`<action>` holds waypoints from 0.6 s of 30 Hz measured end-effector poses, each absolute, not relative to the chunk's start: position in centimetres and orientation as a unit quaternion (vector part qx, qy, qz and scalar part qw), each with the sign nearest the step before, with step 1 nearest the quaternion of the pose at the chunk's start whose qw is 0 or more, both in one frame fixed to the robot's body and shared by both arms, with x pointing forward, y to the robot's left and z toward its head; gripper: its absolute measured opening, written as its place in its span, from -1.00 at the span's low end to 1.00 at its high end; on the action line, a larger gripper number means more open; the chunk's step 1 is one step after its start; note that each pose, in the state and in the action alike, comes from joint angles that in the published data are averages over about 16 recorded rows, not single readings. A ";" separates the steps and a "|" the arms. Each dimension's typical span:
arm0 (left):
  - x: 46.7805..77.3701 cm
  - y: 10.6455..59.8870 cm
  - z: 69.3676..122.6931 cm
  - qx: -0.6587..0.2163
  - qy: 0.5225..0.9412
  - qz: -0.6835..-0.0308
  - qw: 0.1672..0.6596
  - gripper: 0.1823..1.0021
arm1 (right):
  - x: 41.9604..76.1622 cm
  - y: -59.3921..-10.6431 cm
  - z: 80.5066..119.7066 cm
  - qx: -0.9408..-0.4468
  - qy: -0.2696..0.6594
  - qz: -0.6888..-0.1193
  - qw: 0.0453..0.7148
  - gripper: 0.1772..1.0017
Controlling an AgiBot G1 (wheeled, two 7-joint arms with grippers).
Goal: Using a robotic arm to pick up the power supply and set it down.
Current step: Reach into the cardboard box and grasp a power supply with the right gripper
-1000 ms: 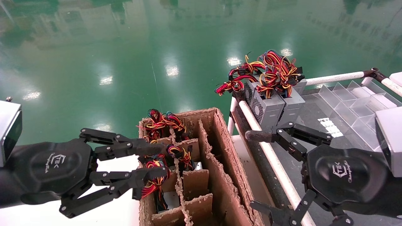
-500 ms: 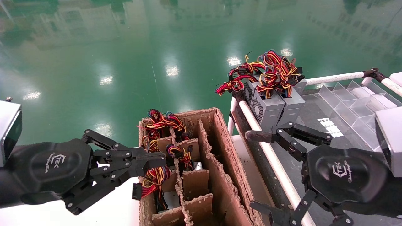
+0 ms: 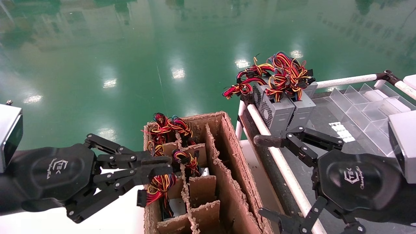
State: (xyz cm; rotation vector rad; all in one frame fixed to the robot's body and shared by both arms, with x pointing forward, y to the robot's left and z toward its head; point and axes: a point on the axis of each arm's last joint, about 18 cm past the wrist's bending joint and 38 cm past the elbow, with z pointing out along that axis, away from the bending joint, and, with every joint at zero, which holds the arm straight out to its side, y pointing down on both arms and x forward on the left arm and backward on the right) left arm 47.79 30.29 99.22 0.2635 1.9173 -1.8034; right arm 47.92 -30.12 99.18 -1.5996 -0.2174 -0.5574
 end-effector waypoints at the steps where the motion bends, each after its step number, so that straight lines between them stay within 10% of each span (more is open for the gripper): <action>1: 47.8 30.3 99.2 0.097 0.703 -0.661 0.246 -0.91 | 48.0 -30.1 99.2 -0.707 -0.094 -0.247 0.656 1.00; 18: 47.8 30.3 99.2 0.097 0.703 -0.661 0.246 -0.31 | 53.8 -25.6 97.7 -0.748 -0.053 -0.263 0.607 1.00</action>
